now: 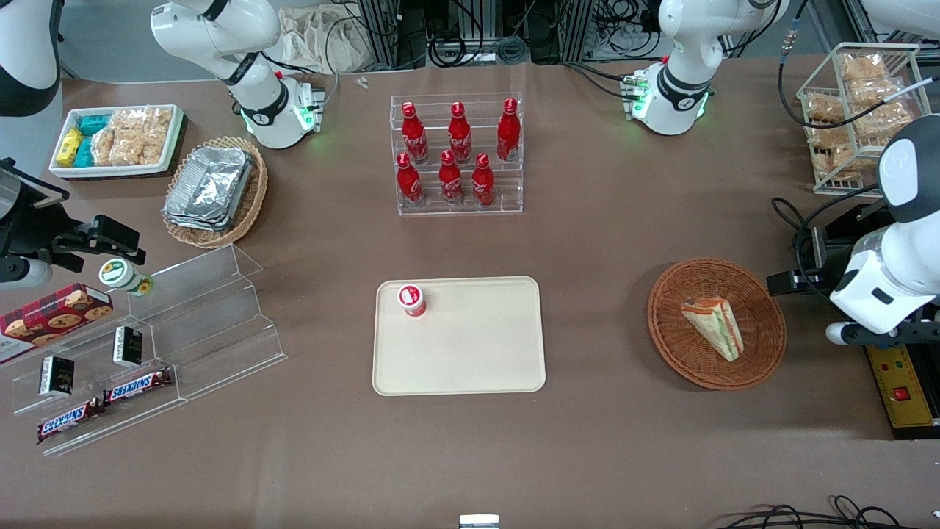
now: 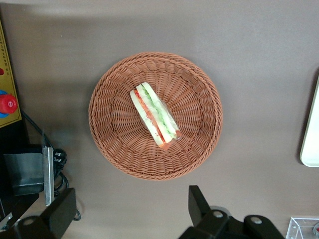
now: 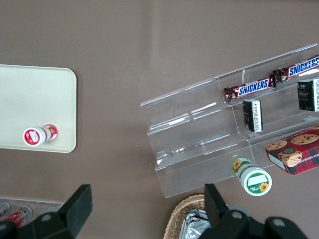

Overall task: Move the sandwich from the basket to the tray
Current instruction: 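Move the left gripper over the sandwich in the wicker basket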

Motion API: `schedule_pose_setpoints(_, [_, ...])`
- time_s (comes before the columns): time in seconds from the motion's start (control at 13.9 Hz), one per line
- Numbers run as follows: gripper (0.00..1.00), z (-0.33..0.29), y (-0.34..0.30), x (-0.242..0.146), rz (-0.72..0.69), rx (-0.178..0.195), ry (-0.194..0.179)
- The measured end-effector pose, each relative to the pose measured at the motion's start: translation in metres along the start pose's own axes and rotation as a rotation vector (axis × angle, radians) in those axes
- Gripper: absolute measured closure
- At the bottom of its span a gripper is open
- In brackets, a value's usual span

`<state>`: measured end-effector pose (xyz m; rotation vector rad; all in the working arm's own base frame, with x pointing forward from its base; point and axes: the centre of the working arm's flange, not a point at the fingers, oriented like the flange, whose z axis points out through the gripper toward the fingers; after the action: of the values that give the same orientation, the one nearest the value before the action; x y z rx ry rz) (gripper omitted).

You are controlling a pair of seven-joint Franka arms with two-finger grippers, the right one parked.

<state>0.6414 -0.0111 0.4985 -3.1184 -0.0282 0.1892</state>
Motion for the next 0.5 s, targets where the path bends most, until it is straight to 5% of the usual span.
schedule_pose_setpoints(0.5, [0.0,0.001,0.0008,0.0008,0.001,0.0,0.001])
